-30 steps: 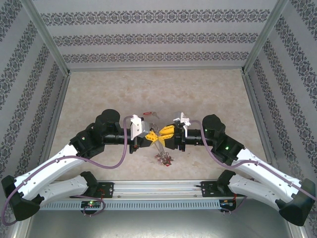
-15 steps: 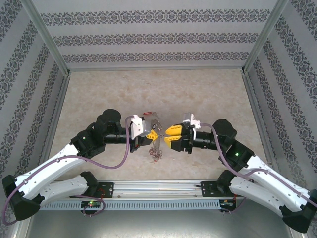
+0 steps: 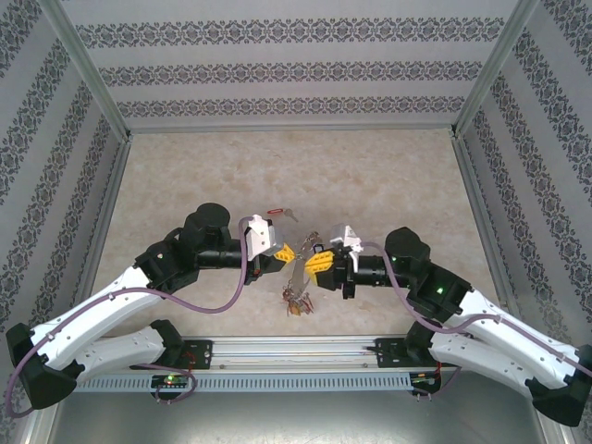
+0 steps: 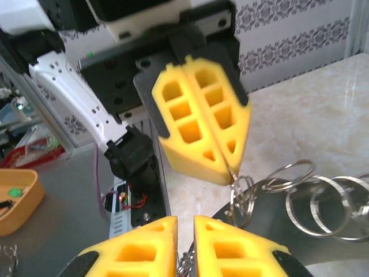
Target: Put the keys on the keyring
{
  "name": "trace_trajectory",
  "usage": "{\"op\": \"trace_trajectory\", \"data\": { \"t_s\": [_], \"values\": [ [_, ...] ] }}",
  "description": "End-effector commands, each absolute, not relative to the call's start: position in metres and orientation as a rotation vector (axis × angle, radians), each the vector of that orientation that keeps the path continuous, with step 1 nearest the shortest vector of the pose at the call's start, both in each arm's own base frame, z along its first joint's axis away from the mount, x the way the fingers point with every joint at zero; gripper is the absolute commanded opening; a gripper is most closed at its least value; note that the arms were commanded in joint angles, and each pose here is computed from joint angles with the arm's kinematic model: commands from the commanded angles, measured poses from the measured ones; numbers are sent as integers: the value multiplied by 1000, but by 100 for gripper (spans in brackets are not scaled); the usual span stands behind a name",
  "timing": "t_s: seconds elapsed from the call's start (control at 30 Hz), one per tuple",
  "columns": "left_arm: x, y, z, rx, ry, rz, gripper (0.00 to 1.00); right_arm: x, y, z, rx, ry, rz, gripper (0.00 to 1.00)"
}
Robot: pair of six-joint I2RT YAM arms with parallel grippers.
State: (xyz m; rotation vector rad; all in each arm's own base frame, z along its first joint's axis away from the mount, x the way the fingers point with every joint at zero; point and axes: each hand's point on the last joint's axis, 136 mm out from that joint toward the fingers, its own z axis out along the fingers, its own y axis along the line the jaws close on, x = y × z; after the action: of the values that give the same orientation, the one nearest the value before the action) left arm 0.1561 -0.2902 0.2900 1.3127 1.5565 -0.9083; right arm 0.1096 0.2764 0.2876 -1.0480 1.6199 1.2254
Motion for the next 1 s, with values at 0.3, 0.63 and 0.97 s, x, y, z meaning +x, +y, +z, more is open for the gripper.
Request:
{"op": "trace_trajectory", "data": {
  "t_s": [0.3,0.63,0.97],
  "values": [
    [152,-294,315,1317,1468,-922,0,118,276,284,-1030,1600,1120,28],
    [143,-294,317,1341,1452,-965,0,124,283,289,-1047,1577,1104,29],
    [139,-295,316,1355,1450,-992,0,123,291,298,-1074,1536,1122,24]
  ]
}}
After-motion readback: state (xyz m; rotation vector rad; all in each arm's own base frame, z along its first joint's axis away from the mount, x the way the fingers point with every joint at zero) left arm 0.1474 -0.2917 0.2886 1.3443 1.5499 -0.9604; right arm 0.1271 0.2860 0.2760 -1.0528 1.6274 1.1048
